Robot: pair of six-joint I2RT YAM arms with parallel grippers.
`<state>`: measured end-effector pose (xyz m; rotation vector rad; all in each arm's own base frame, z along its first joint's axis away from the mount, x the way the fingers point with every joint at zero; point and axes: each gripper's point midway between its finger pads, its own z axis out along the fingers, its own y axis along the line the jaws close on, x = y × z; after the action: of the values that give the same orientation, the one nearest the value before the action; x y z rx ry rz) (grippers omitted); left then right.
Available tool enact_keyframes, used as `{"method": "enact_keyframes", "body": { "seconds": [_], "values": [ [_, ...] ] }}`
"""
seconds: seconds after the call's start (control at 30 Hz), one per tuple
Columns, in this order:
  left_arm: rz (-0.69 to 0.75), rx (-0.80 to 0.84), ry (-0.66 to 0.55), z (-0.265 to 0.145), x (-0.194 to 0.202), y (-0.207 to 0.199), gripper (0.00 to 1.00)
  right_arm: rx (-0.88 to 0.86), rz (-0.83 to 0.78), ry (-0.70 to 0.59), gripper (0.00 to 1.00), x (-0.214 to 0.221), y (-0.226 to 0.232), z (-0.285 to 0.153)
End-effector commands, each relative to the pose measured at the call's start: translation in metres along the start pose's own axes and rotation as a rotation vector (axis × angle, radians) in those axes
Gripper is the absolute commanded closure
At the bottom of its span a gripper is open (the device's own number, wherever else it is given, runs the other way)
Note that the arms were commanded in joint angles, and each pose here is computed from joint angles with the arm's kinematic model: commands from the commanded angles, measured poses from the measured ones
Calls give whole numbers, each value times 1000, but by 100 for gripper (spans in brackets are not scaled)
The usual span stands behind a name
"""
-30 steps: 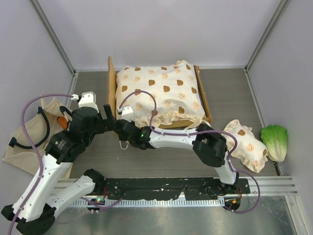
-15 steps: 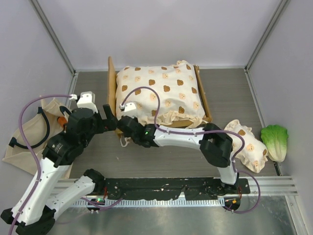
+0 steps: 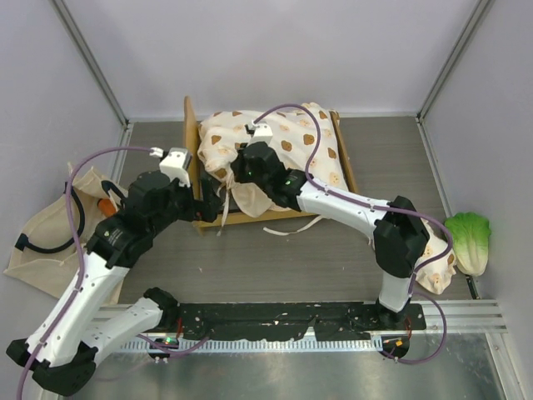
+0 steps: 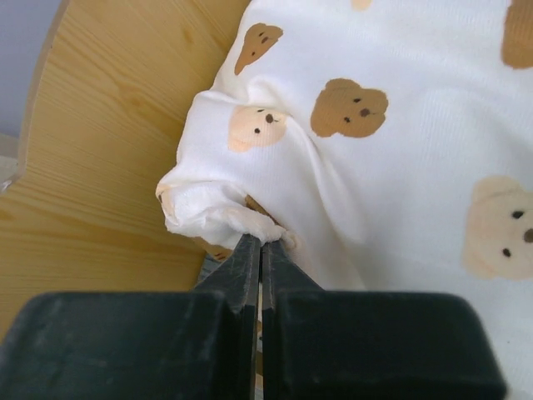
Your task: Set up the pet bed
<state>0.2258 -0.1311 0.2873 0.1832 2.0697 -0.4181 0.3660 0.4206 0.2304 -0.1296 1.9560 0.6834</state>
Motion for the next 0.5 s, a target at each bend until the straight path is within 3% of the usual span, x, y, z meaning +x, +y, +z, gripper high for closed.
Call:
{"method": "enact_keyframes", "body": {
  "seconds": [0.0, 0.07, 0.13, 0.33, 0.47],
  "values": [
    [52, 114, 30, 35, 1, -23, 2, -84, 54, -30, 99, -17, 6, 4],
    [46, 106, 72, 46, 9, -23, 4, -86, 59, -29, 99, -18, 1, 5],
    [35, 94, 95, 63, 19, -22, 16, -79, 55, -29, 99, -18, -5, 5],
    [-19, 105, 126, 98, 44, -24, 19, -92, 66, 0, 99, -14, -15, 5],
    [-42, 27, 107, 109, 48, -11, 21, -95, 68, 8, 99, -12, -17, 4]
  ]
}}
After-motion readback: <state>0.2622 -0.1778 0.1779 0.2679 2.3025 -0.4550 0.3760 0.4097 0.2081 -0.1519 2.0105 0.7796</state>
